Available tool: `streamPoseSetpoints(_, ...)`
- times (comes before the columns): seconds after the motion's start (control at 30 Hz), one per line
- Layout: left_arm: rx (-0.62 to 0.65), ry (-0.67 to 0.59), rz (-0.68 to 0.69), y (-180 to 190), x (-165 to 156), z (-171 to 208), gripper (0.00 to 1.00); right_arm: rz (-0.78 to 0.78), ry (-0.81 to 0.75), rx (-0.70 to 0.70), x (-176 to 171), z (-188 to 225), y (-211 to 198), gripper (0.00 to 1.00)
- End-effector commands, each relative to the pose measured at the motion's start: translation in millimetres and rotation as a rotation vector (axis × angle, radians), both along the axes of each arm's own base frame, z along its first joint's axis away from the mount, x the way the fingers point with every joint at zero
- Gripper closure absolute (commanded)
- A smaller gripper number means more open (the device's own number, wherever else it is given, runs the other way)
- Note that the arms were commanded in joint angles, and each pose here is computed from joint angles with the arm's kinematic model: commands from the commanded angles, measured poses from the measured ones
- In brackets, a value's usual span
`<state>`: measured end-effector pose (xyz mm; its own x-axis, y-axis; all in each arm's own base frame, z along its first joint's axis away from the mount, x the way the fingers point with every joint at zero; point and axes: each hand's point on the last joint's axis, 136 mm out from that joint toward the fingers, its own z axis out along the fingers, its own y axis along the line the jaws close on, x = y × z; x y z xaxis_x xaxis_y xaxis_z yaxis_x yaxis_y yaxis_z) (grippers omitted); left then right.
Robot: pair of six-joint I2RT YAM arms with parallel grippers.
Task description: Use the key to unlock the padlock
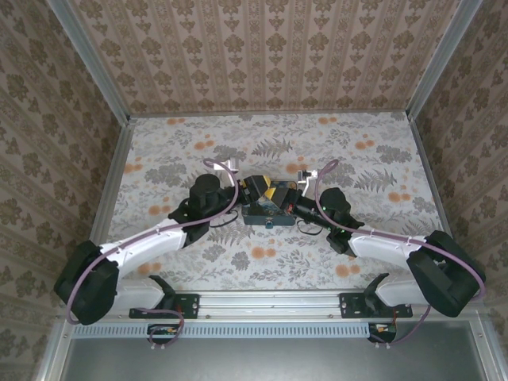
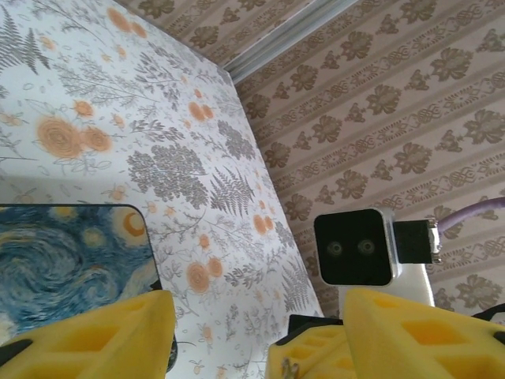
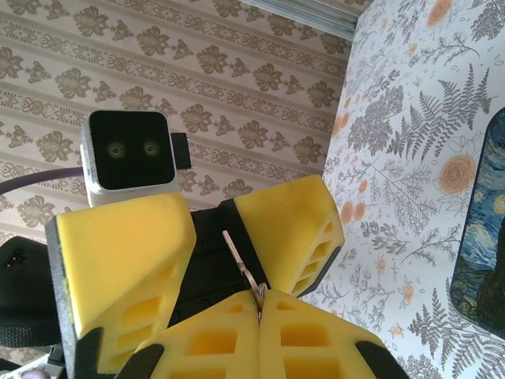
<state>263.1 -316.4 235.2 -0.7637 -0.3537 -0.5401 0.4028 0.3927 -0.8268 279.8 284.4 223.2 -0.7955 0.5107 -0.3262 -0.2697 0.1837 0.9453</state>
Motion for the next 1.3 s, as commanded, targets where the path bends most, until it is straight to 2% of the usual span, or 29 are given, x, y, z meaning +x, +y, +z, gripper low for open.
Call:
streamPoseSetpoints(0.0,-0.051,-0.051,-0.021,-7.5,1.0,22.1,0.42,0.025,-0.040,0.036,-0.1,16.7,4.0,1.00)
streamPoseSetpoints(0.13,-0.046,-0.052,-0.012,-6.7,2.6,20.8,0.45,0.024,-0.037,0.030,-0.6,13.6,3.4,1.00)
streamPoseSetpoints(0.27,-0.044,-0.052,-0.003,-5.4,4.3,20.1,0.52,0.026,-0.036,0.027,-1.0,11.9,3.6,1.00)
streamPoseSetpoints(0.63,-0.049,-0.060,0.013,-2.7,7.3,23.3,0.60,0.031,-0.030,0.021,-0.7,7.8,4.8,1.00)
streamPoseSetpoints(0.77,-0.046,-0.060,0.010,-3.7,7.5,22.3,0.67,0.031,-0.026,0.021,-0.7,5.5,4.7,1.00)
streamPoseSetpoints(0.97,-0.044,-0.056,0.009,-3.8,7.5,18.2,0.79,0.031,-0.023,0.020,-0.7,3.8,4.7,1.00)
streamPoseSetpoints(1.03,-0.042,-0.053,0.008,-4.1,7.5,16.0,0.85,0.030,-0.023,0.020,-0.5,3.5,4.8,1.00)
streamPoseSetpoints(1.13,-0.039,-0.055,0.007,-4.4,8.1,15.4,1.00,0.028,-0.014,0.014,0.3,-0.2,4.4,1.00)
streamPoseSetpoints(1.17,-0.039,-0.054,0.007,-4.3,8.4,15.2,1.00,0.022,-0.012,0.013,0.9,-1.1,2.6,1.00)
streamPoseSetpoints(1.27,-0.040,-0.054,0.014,-1.4,9.3,15.8,1.00,-0.024,-0.001,0.009,3.8,-6.4,-12.0,0.67)
